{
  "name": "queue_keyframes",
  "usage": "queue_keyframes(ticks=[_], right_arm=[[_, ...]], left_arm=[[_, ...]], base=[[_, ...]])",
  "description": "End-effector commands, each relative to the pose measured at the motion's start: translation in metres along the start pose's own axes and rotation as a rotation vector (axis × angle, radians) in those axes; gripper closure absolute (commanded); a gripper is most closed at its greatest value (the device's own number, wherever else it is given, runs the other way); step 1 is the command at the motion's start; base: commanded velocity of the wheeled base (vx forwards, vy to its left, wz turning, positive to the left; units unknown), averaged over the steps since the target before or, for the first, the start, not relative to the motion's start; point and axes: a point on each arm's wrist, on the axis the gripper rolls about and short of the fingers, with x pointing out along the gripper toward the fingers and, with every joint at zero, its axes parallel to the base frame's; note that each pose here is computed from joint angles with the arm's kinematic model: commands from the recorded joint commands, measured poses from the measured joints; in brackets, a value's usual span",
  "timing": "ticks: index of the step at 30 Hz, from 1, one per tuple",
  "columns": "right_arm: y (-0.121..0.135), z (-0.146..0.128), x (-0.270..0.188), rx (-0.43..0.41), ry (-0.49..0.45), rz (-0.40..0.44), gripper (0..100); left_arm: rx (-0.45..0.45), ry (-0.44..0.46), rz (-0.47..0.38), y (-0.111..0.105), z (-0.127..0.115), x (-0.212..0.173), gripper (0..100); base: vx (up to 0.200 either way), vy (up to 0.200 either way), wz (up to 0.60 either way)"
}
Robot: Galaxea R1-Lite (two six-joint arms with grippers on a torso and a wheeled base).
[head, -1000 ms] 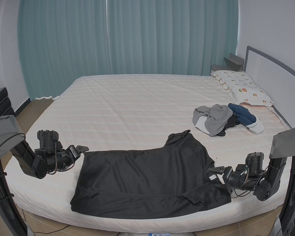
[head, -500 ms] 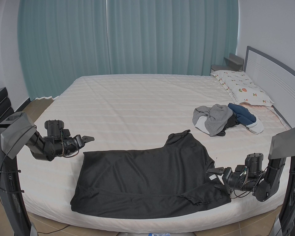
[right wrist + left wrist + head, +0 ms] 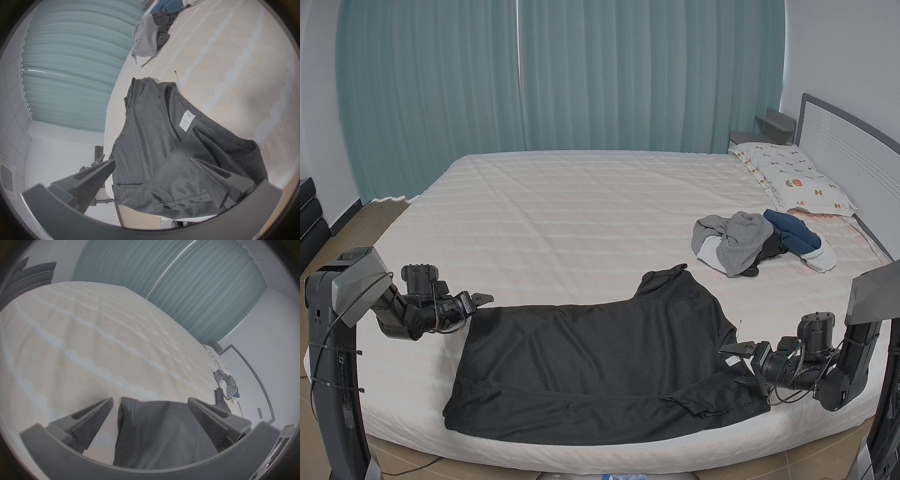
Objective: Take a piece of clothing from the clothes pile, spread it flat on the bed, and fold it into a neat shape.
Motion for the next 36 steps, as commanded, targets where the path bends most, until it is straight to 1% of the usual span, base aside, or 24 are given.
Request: queue_keyframes(ticks=[1,13,14,19,23,25,28,29,30,31,32,35,36], right_arm=[[-0.001,-0.001,-0.001,0.001,0.003,-0.003,0],[-0.001,-0.001,-0.001,0.001,0.004,-0.002,0],[0.000,-0.001,0.000,0.001,0.003,-0.001,0],[0.000,-0.001,0.000,0.001,0.003,-0.001,0],[-0.001,-0.001,-0.001,0.001,0.002,-0.002,0],[-0.001,0.000,-0.001,0.001,-0.004,0.002,0],[0.002,0.003,-0.001,-0.008,-0.019,0.017,0],[0.008,0.005,-0.002,-0.022,-0.036,0.035,0],[0.009,0.006,-0.003,-0.023,-0.038,0.038,0],[0.019,0.010,-0.005,-0.041,-0.059,0.068,0],[0.024,0.013,-0.006,-0.049,-0.068,0.082,0],[0.032,0.020,-0.003,-0.057,-0.085,0.096,0],[0.040,0.030,0.003,-0.061,-0.114,0.095,0]], left_arm=[[-0.006,-0.007,-0.002,0.005,-0.004,0.006,0],[-0.009,-0.014,-0.011,0.005,-0.004,0.015,0],[-0.009,-0.015,-0.011,0.005,-0.003,0.015,100],[-0.029,-0.017,-0.011,0.004,-0.002,0.013,100],[-0.044,-0.035,0.023,0.007,-0.001,0.011,100],[-0.064,-0.044,0.034,0.007,0.000,0.011,100],[-0.102,-0.049,0.027,0.004,0.001,0.010,100],[-0.128,-0.059,0.021,0.001,0.005,0.008,100],[-0.131,-0.059,0.021,0.001,0.005,0.008,100],[-0.160,-0.071,0.012,-0.003,0.009,0.005,100],[-0.175,-0.075,0.009,-0.004,0.010,0.004,100],[-0.202,-0.079,0.004,-0.005,0.012,0.004,100],[-0.206,-0.079,0.002,-0.006,0.012,0.004,100]], base=[[0.000,0.000,0.00],[0.000,0.000,0.00],[0.000,0.000,0.00],[0.000,0.000,0.00],[0.000,0.000,0.00],[0.000,0.000,0.00],[0.000,0.000,0.00],[0.000,0.000,0.00],[0.000,0.000,0.00],[0.000,0.000,0.00],[0.000,0.000,0.00],[0.000,0.000,0.00],[0.000,0.000,0.00]])
